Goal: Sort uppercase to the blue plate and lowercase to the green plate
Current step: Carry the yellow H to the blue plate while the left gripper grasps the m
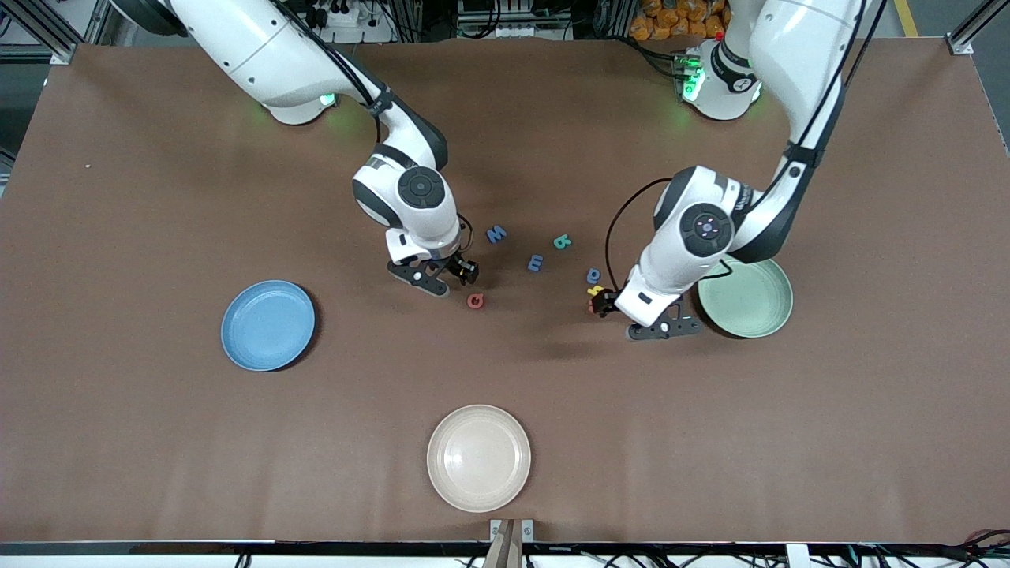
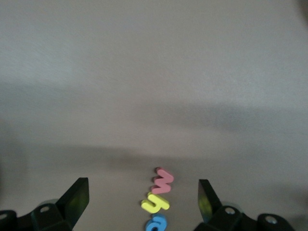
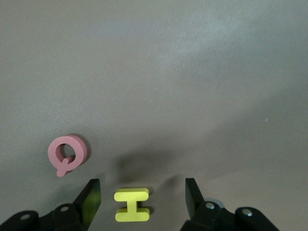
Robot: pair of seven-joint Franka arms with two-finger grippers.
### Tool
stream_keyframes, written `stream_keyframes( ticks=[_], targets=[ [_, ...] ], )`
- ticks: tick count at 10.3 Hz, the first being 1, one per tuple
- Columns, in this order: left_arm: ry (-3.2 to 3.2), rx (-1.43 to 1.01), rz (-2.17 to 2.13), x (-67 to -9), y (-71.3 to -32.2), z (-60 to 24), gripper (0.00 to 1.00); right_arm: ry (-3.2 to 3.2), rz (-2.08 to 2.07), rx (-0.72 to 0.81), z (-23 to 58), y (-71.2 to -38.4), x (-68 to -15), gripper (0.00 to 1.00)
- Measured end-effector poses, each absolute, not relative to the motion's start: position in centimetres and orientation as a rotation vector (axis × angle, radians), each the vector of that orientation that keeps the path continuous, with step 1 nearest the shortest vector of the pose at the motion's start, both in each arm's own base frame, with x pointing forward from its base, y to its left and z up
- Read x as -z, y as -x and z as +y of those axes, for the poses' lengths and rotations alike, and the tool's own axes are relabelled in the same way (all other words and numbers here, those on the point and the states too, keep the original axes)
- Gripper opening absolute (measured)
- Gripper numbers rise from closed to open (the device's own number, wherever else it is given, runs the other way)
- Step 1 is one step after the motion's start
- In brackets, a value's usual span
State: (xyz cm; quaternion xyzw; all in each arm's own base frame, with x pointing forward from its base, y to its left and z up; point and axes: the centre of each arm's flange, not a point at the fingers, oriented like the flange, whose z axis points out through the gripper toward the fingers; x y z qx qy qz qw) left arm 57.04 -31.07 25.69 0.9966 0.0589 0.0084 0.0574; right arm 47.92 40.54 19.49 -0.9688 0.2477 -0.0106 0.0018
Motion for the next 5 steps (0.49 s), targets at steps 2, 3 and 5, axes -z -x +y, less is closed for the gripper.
stream_keyframes(
  ticks=[2, 3, 5],
  targets=[
    [-3.082, -0.039, 0.145, -23.1, -56.0, -32.9, 1.0, 3.004, 0.836, 0.028, 41.1, -48.0, -19.1, 0.8],
    [-3.117, -0.054, 0.103, -22.0, -55.3, -33.9, 1.0, 2.995, 0.843, 0.03, 41.3, -48.0, -19.1, 0.79],
    [-3.169, -0.084, 0.01, -20.5, -54.4, -35.4, 1.0, 2.997, 0.836, 0.028, 41.7, -47.6, -19.0, 0.75]
  ],
)
